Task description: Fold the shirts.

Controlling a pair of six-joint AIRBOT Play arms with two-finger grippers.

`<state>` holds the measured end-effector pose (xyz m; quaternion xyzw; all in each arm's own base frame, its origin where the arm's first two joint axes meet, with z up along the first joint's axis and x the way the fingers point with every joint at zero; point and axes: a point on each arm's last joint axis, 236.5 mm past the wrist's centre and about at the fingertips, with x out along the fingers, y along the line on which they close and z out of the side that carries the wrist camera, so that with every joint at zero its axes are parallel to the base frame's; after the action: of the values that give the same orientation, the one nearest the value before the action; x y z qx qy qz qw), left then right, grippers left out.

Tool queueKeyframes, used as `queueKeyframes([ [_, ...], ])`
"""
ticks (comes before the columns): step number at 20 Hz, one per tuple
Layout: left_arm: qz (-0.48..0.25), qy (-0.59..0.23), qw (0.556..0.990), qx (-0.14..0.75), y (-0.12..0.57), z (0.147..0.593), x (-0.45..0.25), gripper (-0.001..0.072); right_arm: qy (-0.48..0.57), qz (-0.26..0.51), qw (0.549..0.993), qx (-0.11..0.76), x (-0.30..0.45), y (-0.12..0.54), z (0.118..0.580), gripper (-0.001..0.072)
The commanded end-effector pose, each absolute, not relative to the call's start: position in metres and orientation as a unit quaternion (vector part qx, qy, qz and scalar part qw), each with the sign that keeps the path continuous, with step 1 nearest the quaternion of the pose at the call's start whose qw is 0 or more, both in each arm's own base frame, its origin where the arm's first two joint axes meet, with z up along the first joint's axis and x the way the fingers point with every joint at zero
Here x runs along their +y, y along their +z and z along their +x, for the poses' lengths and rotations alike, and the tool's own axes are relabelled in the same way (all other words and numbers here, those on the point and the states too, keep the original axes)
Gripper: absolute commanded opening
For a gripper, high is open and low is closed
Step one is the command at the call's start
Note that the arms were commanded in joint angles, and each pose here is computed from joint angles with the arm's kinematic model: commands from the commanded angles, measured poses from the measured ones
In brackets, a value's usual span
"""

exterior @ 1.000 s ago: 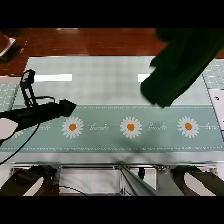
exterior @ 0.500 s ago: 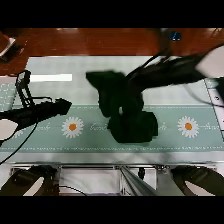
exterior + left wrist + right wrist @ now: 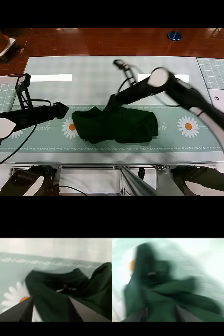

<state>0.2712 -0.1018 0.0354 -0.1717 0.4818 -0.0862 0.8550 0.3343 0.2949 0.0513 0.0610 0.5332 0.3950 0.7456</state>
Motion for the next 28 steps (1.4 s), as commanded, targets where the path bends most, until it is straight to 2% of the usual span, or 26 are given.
queueKeyframes([
  [1,-0.171,-0.049,0.795,0.580,0.008,0.226,-0.080,0.0506,0.238,0.073,0.807,0.536,0.129,0.073,0.377,0.0401],
  [3,-0.182,-0.047,0.758,0.624,-0.011,0.201,-0.083,0.0506,0.110,0.126,0.830,0.532,0.022,0.069,0.368,0.0401],
  [5,-0.234,-0.074,0.721,0.648,-0.037,0.181,-0.109,0.0506,0.027,0.223,0.818,0.530,-0.035,0.040,0.336,0.0400],
  [7,-0.280,-0.103,0.692,0.657,-0.063,0.169,-0.132,0.0506,-0.012,0.309,0.795,0.521,-0.045,0.004,0.309,0.0400],
  [9,-0.321,-0.107,0.682,0.648,-0.079,0.173,-0.144,0.0506,-0.008,0.349,0.778,0.523,-0.026,-0.024,0.296,0.0400],
  [12,-0.372,-0.123,0.705,0.592,-0.078,0.208,-0.157,0.0506,0.022,0.335,0.758,0.559,0.008,-0.050,0.279,0.0400],
  [14,-0.371,-0.128,0.726,0.565,-0.081,0.226,-0.162,0.0506,0.049,0.314,0.748,0.582,0.031,-0.057,0.269,0.0400],
  [19,-0.339,-0.126,0.694,0.622,-0.115,0.210,-0.179,0.0504,0.095,0.273,0.715,0.637,0.071,-0.075,0.236,0.0400],
  [20,-0.335,-0.128,0.692,0.626,-0.117,0.213,-0.180,0.0469,0.099,0.271,0.710,0.643,0.077,-0.077,0.232,0.0400],
  [22,-0.335,-0.129,0.694,0.624,-0.115,0.222,-0.182,0.0092,0.107,0.264,0.700,0.654,0.087,-0.081,0.224,0.0400],
  [23,-0.331,-0.136,0.699,0.619,-0.112,0.228,-0.184,0.0039,0.110,0.258,0.696,0.661,0.091,-0.083,0.219,0.0400],
  [24,-0.323,-0.146,0.707,0.612,-0.107,0.234,-0.185,0.0026,0.111,0.247,0.687,0.674,0.093,-0.088,0.213,0.0400],
  [28,-0.323,-0.153,0.714,0.602,-0.099,0.244,-0.187,0.0019,0.113,0.241,0.661,0.701,0.105,-0.109,0.207,0.0382],
])
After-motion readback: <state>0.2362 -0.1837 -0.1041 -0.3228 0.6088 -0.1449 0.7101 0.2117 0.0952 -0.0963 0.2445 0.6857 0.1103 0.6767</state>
